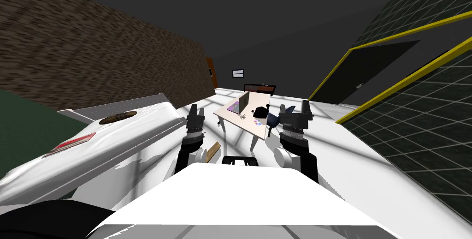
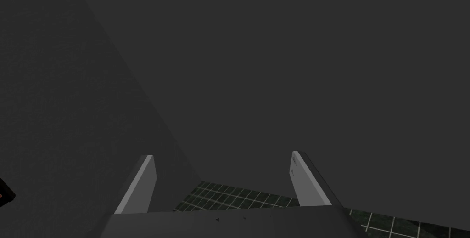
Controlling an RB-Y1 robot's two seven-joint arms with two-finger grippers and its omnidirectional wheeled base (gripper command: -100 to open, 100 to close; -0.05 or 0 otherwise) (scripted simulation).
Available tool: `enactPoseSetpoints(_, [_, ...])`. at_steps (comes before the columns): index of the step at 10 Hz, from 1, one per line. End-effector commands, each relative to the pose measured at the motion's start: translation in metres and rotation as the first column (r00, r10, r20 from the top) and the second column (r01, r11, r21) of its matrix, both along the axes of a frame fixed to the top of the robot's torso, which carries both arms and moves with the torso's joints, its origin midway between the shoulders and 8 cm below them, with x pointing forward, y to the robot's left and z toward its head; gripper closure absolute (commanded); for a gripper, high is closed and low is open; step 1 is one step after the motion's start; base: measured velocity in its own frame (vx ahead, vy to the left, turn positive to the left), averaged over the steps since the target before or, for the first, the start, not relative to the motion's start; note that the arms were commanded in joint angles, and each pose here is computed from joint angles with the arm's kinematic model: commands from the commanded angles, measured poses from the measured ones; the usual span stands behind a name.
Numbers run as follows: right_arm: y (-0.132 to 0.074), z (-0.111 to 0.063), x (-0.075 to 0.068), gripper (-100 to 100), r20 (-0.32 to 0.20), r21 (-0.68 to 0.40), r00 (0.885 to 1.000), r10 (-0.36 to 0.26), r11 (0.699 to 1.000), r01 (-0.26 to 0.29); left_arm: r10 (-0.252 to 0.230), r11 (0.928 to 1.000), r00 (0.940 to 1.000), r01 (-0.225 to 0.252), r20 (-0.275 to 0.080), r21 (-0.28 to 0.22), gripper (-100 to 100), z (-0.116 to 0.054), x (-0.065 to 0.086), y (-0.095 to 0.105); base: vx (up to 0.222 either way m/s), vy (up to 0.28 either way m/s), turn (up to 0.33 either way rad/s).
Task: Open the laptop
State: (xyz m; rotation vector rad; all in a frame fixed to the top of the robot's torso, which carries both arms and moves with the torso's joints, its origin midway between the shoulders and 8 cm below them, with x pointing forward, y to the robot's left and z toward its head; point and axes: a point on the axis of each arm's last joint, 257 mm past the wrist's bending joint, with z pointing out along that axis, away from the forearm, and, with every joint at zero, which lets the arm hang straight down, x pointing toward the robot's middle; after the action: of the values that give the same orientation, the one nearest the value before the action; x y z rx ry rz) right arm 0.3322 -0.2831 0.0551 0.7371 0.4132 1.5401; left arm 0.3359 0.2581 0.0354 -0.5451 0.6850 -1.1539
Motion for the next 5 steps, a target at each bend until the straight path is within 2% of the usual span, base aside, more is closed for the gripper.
enactPoseSetpoints(1, [0.0, 0.0, 0.0, 0, 0.0, 0.0, 1.0, 0.0, 1.0, 0.0, 0.0, 1.0, 1.0, 0.0, 0.0, 0.0, 0, 0.0, 0.0, 0.0, 0.0, 0.0, 0.0])
enactPoseSetpoints(2, [0.0, 0.0, 0.0, 0, 0.0, 0.0, 1.0, 0.0, 1.0, 0.0, 0.0, 1.0, 1.0, 0.0, 0.0, 0.0, 0, 0.0, 0.0, 0.0, 0.0, 0.0, 0.0])
enactPoseSetpoints(3, [0.0, 0.0, 0.0, 0, 0.0, 0.0, 1.0, 0.0, 1.0, 0.0, -0.015, 0.9994, 0.9998, 0.016, -0.012, 0.03, -100, -0.003, 0.003, -0.004, 0.008, -0.001, -0.029])
enactPoseSetpoints(5, [0.0, 0.0, 0.0, 0, -0.001, 0.0, 1.0, 0.0, 1.0, 0.0, -0.033, 0.9967, 0.9988, 0.036, -0.036, 0.072, -100, -0.01, 0.008, -0.009, 0.008, 0.001, -0.059])
